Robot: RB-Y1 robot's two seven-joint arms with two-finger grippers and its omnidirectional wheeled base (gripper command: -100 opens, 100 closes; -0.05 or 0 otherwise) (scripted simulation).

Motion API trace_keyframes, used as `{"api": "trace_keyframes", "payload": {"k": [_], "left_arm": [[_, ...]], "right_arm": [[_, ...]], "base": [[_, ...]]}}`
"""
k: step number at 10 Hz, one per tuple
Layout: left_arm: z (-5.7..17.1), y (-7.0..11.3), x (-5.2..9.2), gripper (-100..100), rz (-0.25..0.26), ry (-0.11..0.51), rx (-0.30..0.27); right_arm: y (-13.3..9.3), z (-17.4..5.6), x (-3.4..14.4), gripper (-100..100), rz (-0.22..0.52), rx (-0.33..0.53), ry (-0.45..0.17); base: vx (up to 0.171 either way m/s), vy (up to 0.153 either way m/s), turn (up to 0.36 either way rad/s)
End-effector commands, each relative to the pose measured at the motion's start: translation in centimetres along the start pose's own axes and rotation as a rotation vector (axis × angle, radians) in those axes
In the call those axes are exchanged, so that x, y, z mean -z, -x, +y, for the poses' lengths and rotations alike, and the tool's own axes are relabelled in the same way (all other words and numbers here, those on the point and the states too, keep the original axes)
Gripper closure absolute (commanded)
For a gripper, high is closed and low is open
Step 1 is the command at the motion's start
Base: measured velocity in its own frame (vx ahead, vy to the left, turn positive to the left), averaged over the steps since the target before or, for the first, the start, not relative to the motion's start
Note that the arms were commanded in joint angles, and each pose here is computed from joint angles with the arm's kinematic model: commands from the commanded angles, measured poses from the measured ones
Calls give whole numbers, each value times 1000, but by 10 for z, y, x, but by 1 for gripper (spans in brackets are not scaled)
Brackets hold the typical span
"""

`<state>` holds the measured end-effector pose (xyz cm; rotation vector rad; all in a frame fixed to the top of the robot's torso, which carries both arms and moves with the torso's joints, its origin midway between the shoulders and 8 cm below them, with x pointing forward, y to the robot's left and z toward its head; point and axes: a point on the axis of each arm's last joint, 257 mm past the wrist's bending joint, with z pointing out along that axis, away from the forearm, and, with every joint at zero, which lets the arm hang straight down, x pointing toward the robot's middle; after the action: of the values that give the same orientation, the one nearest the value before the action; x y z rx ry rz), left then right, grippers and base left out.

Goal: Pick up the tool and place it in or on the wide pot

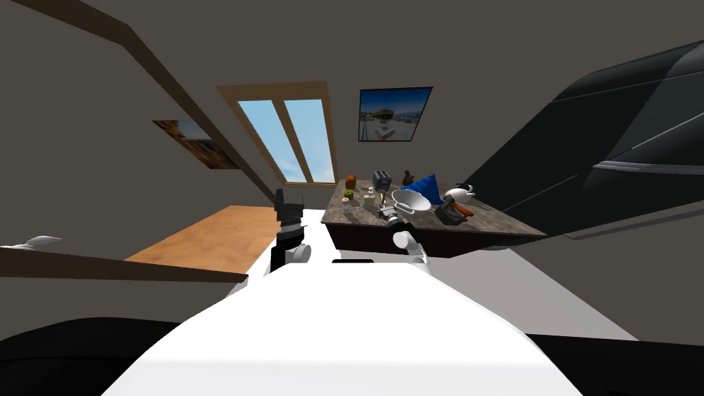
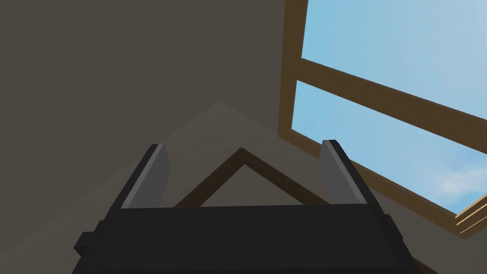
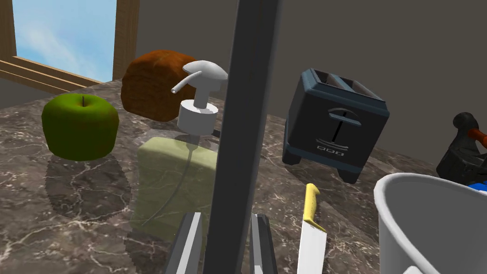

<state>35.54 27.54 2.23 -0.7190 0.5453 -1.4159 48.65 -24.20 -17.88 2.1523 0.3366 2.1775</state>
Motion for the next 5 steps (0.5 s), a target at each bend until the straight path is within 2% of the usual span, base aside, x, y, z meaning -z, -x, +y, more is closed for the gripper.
{"api": "trace_keyframes", "payload": {"k": [1,5], "left_arm": [[0,0,0,0,0,0,0],[0,0,0,0,0,0,0]], "right_arm": [[-8,7,0,100,3,6,2],[-27,27,-1,100,9,4,15]], "base": [[-104,-151,169],[-99,-144,165]]}}
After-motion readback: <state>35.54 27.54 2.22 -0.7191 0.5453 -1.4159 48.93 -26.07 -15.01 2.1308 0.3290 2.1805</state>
